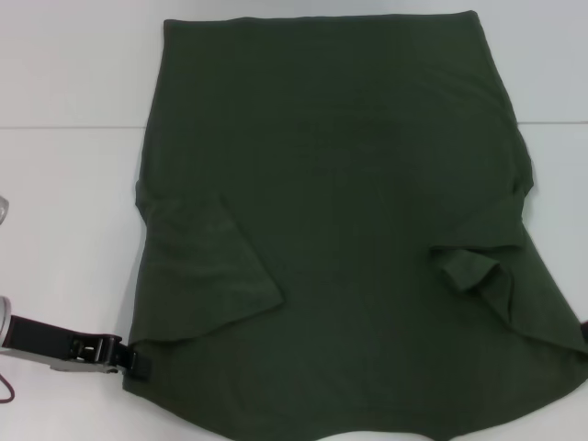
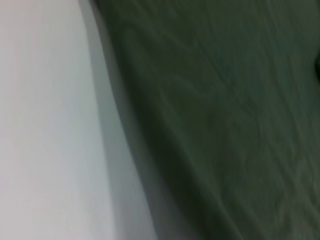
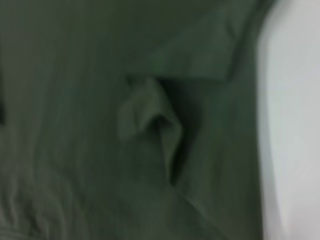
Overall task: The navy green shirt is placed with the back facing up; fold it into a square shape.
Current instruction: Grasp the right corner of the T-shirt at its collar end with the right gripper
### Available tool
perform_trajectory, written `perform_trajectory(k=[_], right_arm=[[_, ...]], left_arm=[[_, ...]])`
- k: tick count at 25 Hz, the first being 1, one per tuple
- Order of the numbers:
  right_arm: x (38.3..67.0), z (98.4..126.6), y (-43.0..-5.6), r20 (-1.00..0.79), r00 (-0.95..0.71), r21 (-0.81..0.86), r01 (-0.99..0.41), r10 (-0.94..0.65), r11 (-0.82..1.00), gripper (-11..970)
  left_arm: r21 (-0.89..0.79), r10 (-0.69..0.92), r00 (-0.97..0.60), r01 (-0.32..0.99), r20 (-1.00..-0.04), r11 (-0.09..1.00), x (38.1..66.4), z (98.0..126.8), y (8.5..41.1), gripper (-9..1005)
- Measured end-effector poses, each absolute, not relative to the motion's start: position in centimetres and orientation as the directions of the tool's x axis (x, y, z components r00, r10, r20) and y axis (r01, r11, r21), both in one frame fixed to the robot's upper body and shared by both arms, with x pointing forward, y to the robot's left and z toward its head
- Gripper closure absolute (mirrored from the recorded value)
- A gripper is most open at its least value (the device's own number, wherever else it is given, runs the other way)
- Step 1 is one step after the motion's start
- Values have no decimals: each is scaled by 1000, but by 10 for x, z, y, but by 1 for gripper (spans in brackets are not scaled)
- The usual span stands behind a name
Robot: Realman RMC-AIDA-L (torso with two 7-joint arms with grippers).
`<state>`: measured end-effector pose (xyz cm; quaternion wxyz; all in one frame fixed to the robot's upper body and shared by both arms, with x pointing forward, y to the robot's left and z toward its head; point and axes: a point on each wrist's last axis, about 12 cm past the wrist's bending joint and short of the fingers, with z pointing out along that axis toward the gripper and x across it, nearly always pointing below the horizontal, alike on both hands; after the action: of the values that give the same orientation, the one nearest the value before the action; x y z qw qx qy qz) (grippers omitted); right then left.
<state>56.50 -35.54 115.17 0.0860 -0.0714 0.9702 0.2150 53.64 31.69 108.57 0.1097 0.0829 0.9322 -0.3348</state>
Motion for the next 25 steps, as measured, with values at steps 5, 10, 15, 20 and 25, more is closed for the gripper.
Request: perform_trajectory(k=[5,10,15,20,25], right_arm=[[560,1136,-358,-169,-981,406,-159,-97,900,180],[558,1122,-353,-166,-981,419,-162,-100,894,181],[558,1116,-349,-172,-980,419,-168,-103,892,181],[559,1110,-347,-170,-979,422,-174,-111,890,180],[560,1109,-345,-179,-977,427,-183,-116,885,180]], left_arm=[[-610,75,-962,225,-262,760,536,1086,317,946],[-611,69,-962,222,-264,760,536,1086,318,946],[-611,66,-962,221,-265,761,536,1086,319,946],[-611,66,-962,222,-266,760,536,1086,319,947],[-611,66,-962,221,-266,760,537,1086,318,947]])
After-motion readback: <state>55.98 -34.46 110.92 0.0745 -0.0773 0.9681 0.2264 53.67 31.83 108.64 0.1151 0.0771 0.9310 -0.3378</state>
